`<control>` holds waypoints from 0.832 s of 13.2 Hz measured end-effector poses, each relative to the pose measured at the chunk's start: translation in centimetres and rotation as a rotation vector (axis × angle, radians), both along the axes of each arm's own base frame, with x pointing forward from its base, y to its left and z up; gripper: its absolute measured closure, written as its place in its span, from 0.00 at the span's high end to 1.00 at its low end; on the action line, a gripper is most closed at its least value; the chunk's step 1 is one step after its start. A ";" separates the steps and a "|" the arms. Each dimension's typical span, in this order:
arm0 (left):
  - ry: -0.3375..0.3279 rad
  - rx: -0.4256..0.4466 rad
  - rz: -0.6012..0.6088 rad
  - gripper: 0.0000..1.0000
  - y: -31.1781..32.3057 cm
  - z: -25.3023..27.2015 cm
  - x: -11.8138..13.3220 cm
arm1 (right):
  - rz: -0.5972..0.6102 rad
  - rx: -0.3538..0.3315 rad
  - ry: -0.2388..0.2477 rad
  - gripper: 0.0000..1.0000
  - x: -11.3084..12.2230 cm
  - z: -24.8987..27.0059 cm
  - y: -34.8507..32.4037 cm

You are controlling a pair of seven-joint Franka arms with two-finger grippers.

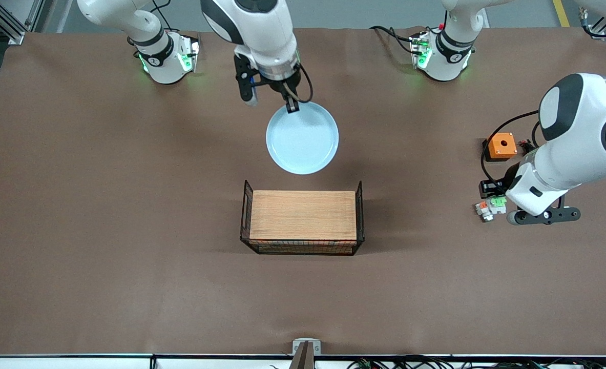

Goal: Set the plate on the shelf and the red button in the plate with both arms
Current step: 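Carry the plate with the right gripper and lower it into the tray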

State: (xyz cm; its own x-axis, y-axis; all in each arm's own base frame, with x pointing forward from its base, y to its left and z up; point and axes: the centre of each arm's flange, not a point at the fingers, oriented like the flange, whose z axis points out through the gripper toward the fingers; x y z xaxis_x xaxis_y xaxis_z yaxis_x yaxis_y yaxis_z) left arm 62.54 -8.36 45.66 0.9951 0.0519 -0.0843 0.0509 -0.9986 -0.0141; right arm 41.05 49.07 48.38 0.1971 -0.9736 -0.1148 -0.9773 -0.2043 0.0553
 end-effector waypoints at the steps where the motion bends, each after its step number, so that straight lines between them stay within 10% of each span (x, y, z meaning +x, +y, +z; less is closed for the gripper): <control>1: 0.001 0.000 -0.001 0.41 0.0 -0.1 0.0 | -0.006 -0.013 -0.002 0.03 0.7 -0.9 0.4; 11: 0.003 -0.003 -0.006 0.41 -0.4 -0.4 0.1 | -0.131 -0.019 -0.031 0.05 9.6 -6.8 -0.7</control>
State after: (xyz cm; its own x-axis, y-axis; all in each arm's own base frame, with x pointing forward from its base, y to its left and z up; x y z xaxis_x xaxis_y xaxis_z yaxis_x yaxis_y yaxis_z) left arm 62.62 -8.75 45.23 0.9951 0.0452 -0.0874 0.0444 -0.9989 -0.0115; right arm 50.64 48.40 41.61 0.0710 -0.9932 -0.0918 -0.9969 -0.0738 0.0275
